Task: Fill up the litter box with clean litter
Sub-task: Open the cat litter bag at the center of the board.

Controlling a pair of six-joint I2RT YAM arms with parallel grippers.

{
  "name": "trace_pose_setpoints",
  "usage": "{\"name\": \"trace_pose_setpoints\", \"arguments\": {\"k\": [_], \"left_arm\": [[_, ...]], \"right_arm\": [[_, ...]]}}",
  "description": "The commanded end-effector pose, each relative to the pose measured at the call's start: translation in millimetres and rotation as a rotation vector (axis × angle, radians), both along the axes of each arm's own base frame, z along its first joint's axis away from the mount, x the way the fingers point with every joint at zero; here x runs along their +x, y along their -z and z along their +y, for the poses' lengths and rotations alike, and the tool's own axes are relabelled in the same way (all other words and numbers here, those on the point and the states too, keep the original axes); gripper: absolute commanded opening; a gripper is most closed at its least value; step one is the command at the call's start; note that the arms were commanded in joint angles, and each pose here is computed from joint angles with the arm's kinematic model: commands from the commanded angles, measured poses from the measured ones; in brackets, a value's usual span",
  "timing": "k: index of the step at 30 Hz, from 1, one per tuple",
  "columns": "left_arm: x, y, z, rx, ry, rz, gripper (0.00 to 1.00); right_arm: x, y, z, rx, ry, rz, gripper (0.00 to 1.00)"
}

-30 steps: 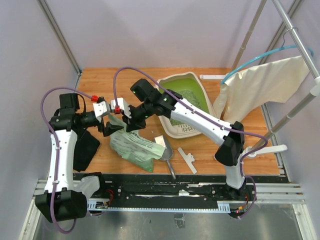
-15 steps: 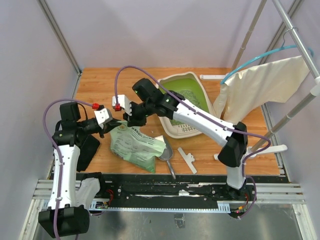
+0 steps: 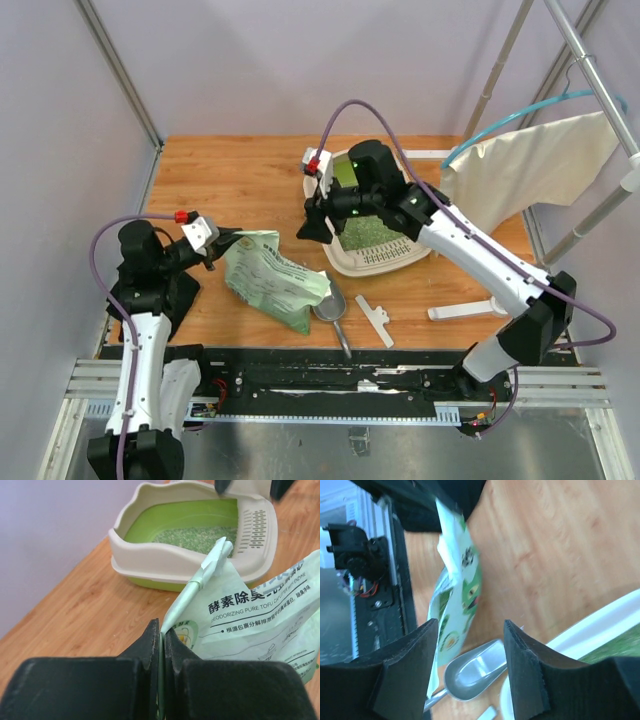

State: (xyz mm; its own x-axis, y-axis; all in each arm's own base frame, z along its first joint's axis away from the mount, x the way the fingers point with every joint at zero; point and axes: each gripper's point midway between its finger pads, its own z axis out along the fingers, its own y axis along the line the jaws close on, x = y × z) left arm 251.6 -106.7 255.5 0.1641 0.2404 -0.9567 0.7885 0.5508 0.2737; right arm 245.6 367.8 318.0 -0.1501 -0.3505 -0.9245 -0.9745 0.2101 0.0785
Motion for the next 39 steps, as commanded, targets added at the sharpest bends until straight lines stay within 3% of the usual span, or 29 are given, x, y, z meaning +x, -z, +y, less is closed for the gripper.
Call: {"name": "trace_pose_setpoints", "arguments": {"k": [1,5,9,22,25,28,39], "left_arm": [[-4.9,-76.4,0.6,-0.021,-0.043,-0.346,0.01],[-12.2,-58.6,5.7,-0.037,-0.106,-0.331,0.00],[-21.2,-36.1,4.7,-0.021,-0.107,-0.276,0.00],[-40.1,-45.6,9.0,-0.058,-0.180,-0.317,0.00],[-42.0,-47.9,8.7,-0.059,-0.180,-0.326,0.01],[-43.2,-48.5,8.0,-0.060,-0.176,-0.328,0.01],[-45.2,-55.3,2.0,-0.098,-0.147,-0.326,0.01]], "right_arm": [[-16.7,49.6,6.5,-0.053,0.004,0.243,0.55],[-28.8,69.6,16.0,-0.063,-0.041,0.362,0.52],[-32.8,77.4,19.3,-0.084,-0.047,0.373,0.49],[-48.0,90.1,33.4,-0.126,-0.069,0.381,0.45],[-51.7,77.0,35.9,-0.097,-0.089,0.383,0.50],[-45.8,72.7,35.5,-0.094,-0.052,0.371,0.45],[-69.4,115.4,50.5,-0.232,-0.122,0.349,0.43]]}}
